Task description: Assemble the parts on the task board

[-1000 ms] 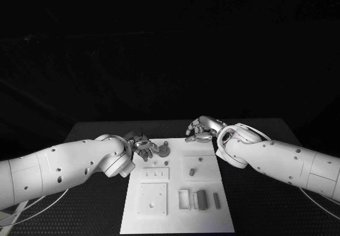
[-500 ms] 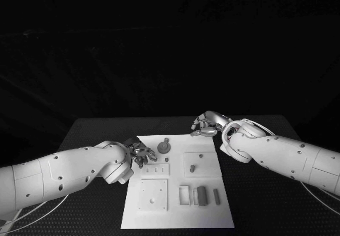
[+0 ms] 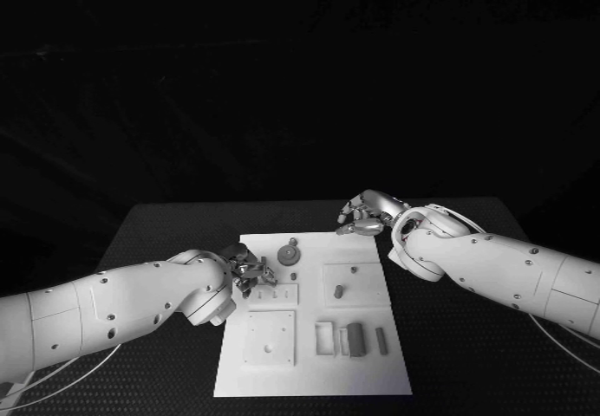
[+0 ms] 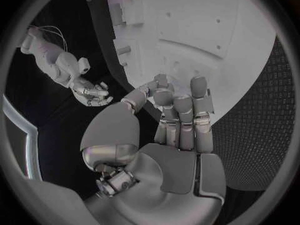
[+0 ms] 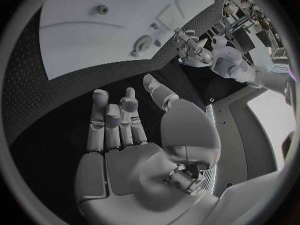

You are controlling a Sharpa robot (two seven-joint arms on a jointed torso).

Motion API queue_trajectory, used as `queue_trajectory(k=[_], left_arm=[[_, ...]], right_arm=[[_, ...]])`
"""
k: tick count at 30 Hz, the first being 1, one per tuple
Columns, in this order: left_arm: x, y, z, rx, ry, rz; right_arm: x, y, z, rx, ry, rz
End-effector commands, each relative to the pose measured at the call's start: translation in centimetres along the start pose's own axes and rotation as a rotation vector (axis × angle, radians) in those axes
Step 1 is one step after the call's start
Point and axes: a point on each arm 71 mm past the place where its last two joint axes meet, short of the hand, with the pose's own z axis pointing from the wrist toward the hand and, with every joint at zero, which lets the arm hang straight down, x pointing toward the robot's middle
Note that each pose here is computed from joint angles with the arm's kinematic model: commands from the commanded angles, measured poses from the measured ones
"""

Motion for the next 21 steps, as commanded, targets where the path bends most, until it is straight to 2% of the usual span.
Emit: queue_trajectory(k=[1, 7, 21], left_arm=[[0.16, -0.12, 0.1, 0.0, -0.015, 0.047], [0.82, 0.07, 0.28, -0.008, -0.007, 0.075], [1.25, 0.07, 0.4, -0.009, -0.005, 0.12]], right_arm=[[0.0, 0.0, 0.0, -0.008, 0.001, 0.001], [0.0, 0.1, 0.0, -0.009, 0.001, 0.001], [0.0, 0.1, 0.0, -0.009, 0.002, 0.002]])
